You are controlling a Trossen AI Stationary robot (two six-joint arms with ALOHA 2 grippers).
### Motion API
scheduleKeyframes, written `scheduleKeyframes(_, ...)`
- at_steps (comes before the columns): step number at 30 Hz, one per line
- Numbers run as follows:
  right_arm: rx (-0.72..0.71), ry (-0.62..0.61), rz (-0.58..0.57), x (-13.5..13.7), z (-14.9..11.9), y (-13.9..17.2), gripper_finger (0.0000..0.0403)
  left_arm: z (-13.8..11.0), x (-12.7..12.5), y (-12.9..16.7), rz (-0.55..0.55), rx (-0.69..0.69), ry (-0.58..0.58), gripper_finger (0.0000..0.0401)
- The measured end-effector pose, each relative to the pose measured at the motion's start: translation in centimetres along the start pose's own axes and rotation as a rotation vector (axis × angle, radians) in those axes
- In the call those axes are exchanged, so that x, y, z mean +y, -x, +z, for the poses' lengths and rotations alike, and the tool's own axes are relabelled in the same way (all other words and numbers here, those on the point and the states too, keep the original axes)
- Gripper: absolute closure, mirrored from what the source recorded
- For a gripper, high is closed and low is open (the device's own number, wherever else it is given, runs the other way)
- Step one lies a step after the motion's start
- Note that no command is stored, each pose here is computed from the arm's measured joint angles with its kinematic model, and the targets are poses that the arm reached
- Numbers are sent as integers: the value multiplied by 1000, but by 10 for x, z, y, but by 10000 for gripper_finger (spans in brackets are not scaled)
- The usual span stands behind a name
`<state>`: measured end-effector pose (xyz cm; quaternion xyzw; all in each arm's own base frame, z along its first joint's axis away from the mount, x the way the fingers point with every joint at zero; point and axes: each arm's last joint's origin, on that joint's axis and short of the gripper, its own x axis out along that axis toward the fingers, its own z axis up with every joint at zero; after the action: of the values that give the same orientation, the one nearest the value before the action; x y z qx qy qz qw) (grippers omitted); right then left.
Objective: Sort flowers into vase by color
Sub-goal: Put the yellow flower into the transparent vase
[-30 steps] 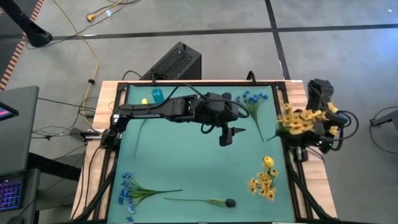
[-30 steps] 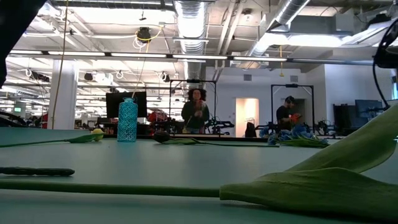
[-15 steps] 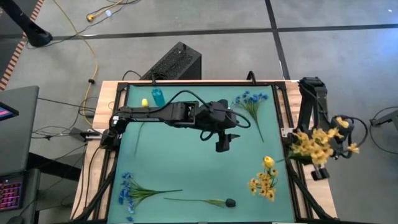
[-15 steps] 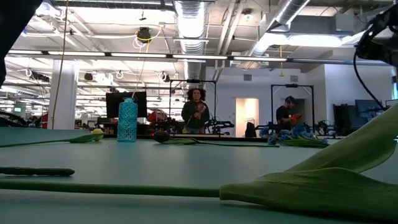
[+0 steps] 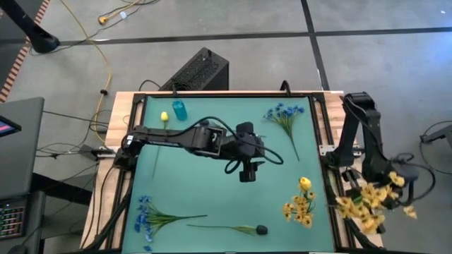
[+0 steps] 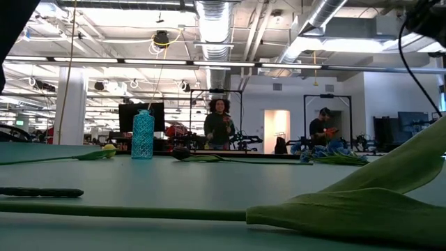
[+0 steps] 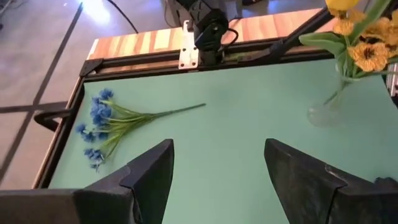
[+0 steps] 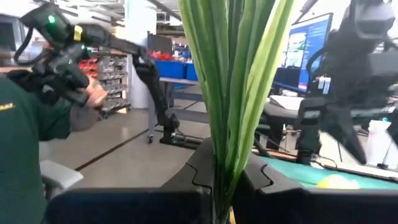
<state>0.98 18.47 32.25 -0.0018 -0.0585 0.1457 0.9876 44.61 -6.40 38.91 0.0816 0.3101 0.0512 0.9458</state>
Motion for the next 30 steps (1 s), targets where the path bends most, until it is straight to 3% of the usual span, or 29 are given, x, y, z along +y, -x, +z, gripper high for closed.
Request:
scheduleKeyframes(3,13,16,13,15,-11,0,353,-2,-6,1,3,17,-27,161)
scheduleKeyframes(9,30,24,21,33,-28,-2,353,-31,-21,-10,46,124,-12,161)
scheduleKeyframes(15,31,26,31,40,-36,-6,353,-49,-34,1,99,-33,12,161)
scheduleKeyframes(19,20,52,63,46,-43,-11,353,-69,-30,4,115,-172,79,161)
scheduleKeyframes(23,28,96,41,49,-52,-20,353,-87,-27,3,80,-321,140,161)
scheduleKeyframes(30,36,108,-33,44,-57,-38,353,-108,-27,-10,29,-413,185,161)
